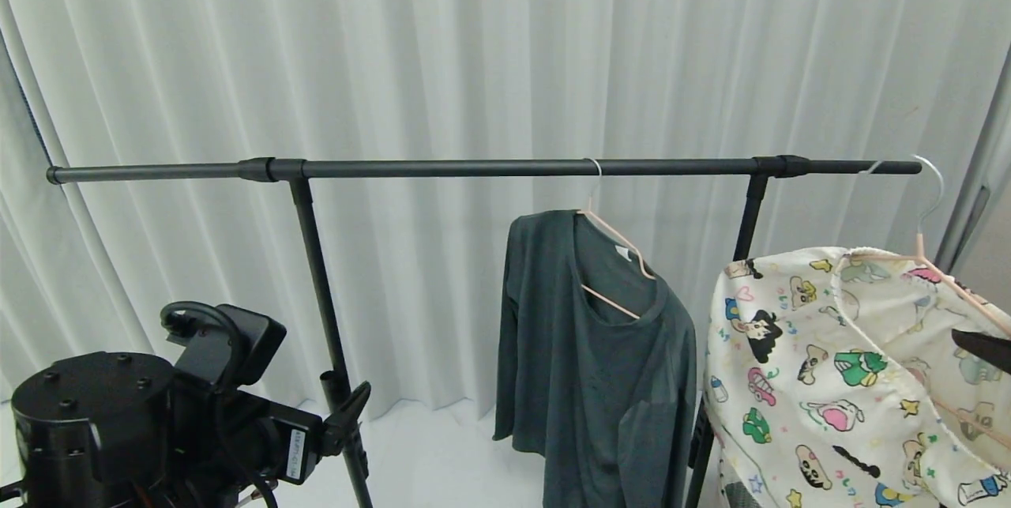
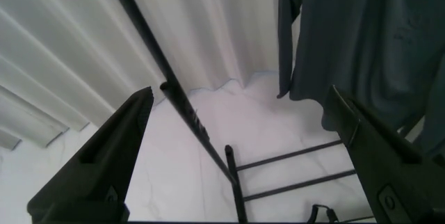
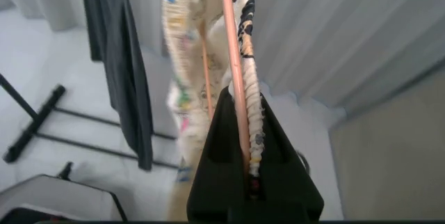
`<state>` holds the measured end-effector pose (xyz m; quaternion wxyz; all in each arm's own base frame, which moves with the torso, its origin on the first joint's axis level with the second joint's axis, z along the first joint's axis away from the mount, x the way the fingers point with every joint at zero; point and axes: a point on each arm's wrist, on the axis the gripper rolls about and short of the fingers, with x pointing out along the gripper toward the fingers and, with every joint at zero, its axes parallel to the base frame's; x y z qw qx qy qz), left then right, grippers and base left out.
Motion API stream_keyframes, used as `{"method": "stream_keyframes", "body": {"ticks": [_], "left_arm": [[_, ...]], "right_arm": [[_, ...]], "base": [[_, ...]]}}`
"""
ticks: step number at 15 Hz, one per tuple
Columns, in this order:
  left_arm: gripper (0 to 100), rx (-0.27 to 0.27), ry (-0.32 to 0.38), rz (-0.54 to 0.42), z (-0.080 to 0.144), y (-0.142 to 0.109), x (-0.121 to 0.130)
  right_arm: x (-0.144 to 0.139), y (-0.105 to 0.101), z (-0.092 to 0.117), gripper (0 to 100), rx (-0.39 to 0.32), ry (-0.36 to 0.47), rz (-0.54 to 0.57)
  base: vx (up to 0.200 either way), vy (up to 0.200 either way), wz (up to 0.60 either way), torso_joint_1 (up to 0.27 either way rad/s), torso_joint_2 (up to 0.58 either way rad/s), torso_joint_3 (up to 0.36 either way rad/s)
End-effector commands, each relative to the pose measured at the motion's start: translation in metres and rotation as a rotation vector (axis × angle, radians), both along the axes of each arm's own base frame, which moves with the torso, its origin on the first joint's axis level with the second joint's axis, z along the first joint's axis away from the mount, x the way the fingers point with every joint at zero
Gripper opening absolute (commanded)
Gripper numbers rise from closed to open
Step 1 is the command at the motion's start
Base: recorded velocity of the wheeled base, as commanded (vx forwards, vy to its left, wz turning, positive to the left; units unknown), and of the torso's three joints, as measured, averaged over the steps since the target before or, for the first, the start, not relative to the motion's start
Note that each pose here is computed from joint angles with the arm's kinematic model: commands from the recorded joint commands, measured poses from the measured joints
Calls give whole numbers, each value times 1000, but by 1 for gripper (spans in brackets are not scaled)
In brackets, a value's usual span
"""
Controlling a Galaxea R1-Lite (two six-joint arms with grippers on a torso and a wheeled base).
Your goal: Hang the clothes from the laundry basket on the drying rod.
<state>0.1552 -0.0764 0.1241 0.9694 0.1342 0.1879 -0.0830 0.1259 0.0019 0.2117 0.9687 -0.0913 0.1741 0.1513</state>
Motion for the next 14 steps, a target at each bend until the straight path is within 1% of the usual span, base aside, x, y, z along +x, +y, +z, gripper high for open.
{"method": "stream_keyframes", "body": {"ticks": [1,7,11,14], "left_arm": [[100,0,-1,1,0,0,0],[100,3,3,-1,-1,0,0],[100,4,4,-1,-1,0,0],[100,3,3,-1,-1,0,0]], "right_arm": [[17,6,1,0,13,23,42],[50,10,-2,0,11,25,60],[68,13,-13,0,9,77,66],[80,13,-21,0,10,107,67]], "base": [[200,0,0,7,-2,-2],[200,0,0,2,3,1],[200,0,0,1,0,1],[0,0,0,0,0,0]]}}
